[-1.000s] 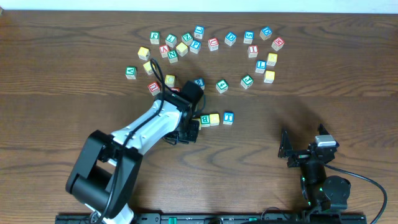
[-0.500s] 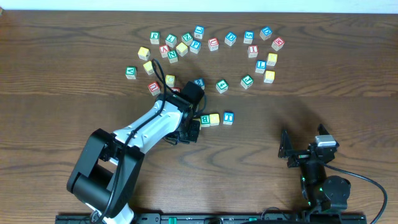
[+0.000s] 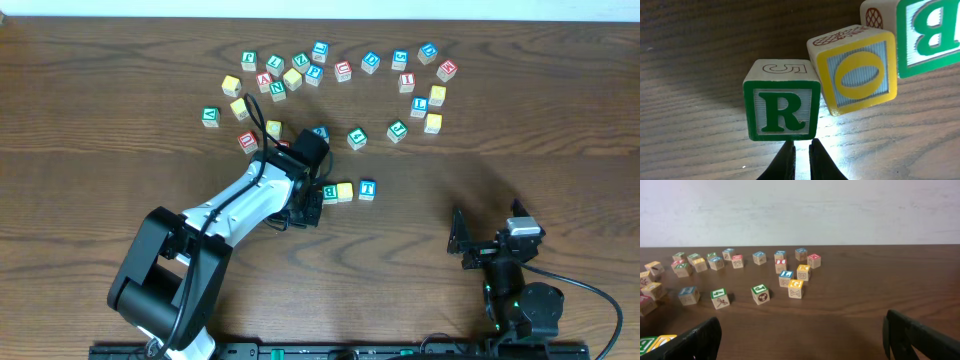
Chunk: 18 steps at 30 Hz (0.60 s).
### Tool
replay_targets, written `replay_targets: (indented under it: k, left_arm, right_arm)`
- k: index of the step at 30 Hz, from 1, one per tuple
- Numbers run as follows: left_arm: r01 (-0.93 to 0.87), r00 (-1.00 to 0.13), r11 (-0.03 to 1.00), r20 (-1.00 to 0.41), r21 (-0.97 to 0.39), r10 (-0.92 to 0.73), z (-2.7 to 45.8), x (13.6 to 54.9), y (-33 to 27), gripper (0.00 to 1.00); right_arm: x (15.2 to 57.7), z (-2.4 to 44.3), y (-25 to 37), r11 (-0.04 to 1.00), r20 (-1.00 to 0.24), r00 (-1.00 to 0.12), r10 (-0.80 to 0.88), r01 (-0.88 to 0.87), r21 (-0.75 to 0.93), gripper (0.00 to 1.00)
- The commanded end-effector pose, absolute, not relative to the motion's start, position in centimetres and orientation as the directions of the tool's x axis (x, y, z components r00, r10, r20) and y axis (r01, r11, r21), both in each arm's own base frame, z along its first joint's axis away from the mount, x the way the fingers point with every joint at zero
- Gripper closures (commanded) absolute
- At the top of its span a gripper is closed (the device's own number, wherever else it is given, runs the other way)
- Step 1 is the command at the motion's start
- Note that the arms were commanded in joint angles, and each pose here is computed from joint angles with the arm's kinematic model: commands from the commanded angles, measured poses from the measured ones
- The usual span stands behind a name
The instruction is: Spell out ROBOT
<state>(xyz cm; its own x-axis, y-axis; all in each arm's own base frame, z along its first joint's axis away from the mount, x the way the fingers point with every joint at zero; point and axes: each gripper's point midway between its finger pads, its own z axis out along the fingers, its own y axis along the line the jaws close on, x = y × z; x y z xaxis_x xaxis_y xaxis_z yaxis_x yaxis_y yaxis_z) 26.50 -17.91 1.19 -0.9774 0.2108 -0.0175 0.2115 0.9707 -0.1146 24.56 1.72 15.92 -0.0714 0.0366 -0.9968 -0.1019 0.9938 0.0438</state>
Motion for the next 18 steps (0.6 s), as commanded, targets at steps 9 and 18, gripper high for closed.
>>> replay_targets:
  k: [9,18]
  left_arm:
    - [0.223,-0.974,0.968,-0.066,-0.117,0.217,1.5,27.7,-18.4,0.89]
    - [0.226,-0.973,0.966,-0.084,-0.123,0.216,1.6,28.1,-18.7,0.89]
  right_arm:
    - [24.5,15.8,1.8,0.994,-0.997,-0.070,0.022,-0.106,0.029,0.01]
    - [24.5,15.8,1.8,0.994,-0.997,-0.070,0.022,-0.106,0.029,0.01]
